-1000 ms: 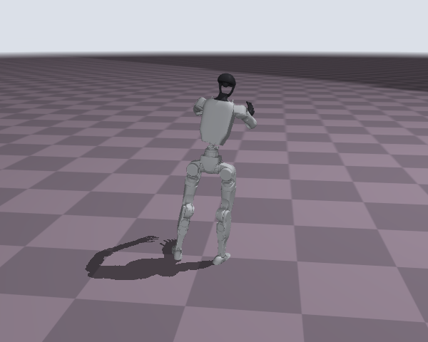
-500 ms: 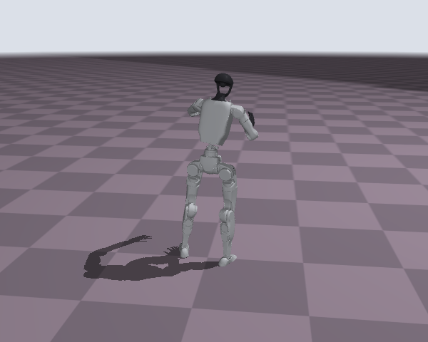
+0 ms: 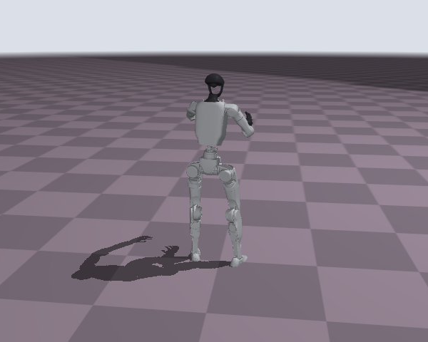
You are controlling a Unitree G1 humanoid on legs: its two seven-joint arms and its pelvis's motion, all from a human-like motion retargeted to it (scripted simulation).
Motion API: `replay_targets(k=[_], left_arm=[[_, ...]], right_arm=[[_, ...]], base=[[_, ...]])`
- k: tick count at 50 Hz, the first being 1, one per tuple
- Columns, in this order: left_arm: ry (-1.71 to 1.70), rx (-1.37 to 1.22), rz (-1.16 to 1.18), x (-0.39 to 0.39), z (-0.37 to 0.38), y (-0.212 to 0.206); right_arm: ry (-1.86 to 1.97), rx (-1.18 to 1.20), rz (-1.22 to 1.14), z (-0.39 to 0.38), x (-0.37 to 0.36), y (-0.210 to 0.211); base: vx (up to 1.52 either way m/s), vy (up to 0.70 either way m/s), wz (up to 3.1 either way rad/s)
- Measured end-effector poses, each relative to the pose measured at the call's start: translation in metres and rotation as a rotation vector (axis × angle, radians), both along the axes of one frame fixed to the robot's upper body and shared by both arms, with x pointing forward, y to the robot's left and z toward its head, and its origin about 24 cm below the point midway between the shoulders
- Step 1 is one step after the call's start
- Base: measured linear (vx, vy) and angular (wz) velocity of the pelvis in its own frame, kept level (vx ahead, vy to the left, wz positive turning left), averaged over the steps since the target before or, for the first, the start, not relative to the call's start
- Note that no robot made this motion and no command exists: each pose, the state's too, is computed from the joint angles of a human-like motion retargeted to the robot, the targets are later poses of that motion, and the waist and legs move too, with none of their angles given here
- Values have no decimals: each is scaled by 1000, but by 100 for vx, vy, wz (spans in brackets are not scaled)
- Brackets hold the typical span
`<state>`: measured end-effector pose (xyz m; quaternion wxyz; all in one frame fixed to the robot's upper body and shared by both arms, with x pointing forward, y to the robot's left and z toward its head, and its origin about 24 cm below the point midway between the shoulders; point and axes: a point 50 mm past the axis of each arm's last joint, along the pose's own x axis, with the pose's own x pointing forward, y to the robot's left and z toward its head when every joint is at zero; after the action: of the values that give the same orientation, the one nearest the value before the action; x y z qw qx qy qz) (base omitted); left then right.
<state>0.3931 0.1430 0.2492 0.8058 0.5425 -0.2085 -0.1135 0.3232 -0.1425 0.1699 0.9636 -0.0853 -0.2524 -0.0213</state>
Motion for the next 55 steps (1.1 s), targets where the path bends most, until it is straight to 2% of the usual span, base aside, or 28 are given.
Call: replay_targets(k=[5,8,12,18,24,29,36,40,45,50,55], left_arm=[[-37,33,-16,-8,8,9],[-39,51,-28,-10,5,9],[-9,64,-44,-9,-4,3],[43,78,-72,-4,-14,-11],[79,79,-66,6,-22,-22],[78,32,-26,10,-25,-20],[44,-45,-52,-4,-22,-9],[29,-29,-93,-13,-24,-7],[82,-5,-102,-13,-35,-10],[133,20,-102,-7,-42,-16],[160,72,-87,3,-50,-23]], right_arm=[[121,86,41,-44,-56,-35],[126,95,35,-46,-60,-39],[5,41,30,-9,-30,-21],[-93,-16,40,86,48,25],[53,-46,-84,123,92,25],[1,-57,-39,90,75,25],[46,8,96,-9,-17,-3],[121,28,135,-36,-44,-10],[32,14,106,-6,-13,11],[-1,-10,36,58,52,37],[115,-81,-134,95,96,34]], base=[[5,-3,26],[1,-8,-6],[-3,-9,-30],[-9,-9,-22],[2,-4,20],[14,-1,68],[14,-2,70],[7,-5,22],[1,-7,-36],[-2,-9,-55],[-1,-5,-32]])
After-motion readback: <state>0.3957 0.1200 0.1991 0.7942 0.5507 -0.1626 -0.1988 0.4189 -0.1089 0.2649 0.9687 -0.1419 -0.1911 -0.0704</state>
